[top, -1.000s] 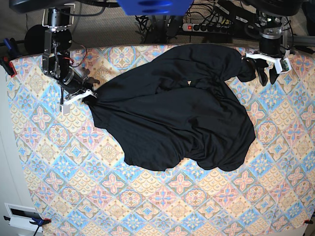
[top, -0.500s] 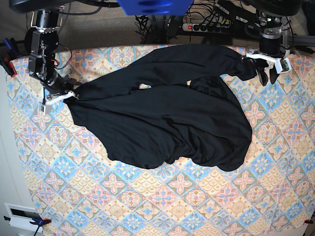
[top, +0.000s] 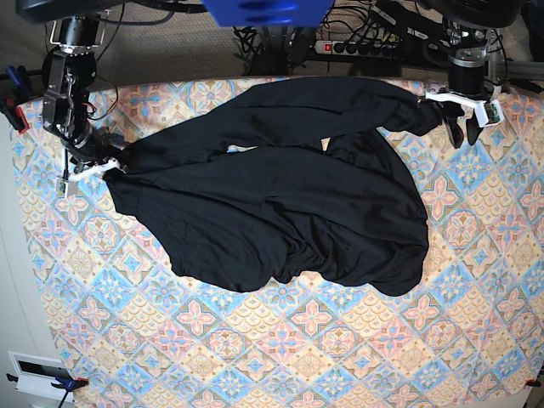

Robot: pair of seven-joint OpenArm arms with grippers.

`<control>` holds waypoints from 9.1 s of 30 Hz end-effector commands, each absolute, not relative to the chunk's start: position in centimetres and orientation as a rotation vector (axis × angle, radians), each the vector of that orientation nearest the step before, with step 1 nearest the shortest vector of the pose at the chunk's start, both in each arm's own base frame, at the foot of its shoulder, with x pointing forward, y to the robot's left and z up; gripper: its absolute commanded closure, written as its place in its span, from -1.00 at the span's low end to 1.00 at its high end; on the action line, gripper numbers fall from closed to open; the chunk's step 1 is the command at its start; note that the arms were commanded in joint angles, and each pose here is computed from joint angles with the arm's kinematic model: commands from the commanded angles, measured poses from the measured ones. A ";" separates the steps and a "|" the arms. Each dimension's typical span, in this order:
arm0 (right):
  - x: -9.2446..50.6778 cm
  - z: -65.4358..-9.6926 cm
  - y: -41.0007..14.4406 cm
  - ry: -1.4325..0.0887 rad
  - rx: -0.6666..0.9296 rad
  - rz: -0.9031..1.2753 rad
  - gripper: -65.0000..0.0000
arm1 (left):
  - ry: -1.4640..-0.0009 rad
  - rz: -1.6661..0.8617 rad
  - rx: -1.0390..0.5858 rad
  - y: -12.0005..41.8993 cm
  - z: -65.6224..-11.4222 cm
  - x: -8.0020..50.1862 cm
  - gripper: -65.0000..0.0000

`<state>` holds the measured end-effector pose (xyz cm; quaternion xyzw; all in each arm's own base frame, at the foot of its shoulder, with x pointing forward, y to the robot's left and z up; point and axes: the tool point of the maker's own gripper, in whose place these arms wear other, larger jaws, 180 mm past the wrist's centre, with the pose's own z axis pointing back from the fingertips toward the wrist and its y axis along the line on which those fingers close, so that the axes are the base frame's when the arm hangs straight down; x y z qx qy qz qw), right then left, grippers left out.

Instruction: Layout the t-shirt on the table in an organized manner, then fold the t-shirt properly

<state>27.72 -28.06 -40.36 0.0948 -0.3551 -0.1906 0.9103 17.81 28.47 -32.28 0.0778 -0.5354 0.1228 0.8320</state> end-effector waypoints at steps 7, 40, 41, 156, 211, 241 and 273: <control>29.6 -35.0 -26.9 -0.883 0.205 -0.296 0.44 | -1.175 0.254 0.166 28.5 -31.3 18.2 0.41; 31.1 -35.1 -18.4 -0.893 -0.014 0.170 0.44 | -0.488 0.932 -0.670 28.4 -41.8 23.1 0.06; 31.1 -35.1 -18.2 -0.893 -0.010 0.167 0.44 | -0.496 0.925 -0.675 28.3 -41.6 23.7 0.12; 28.7 -45.9 -17.2 -0.650 0.032 0.129 0.92 | -0.392 -0.085 -0.293 12.9 -38.0 25.1 0.17; 28.8 -45.9 -16.8 -0.655 0.040 0.124 0.92 | -0.325 -0.405 0.449 32.2 -37.8 20.6 1.00; 31.6 -34.2 -16.4 -0.932 0.039 0.133 0.63 | -0.701 0.182 0.039 33.0 -29.7 23.0 0.27; 46.7 -36.2 -14.3 -0.863 0.086 0.058 0.02 | -0.846 1.064 -0.363 39.8 -35.7 28.6 0.26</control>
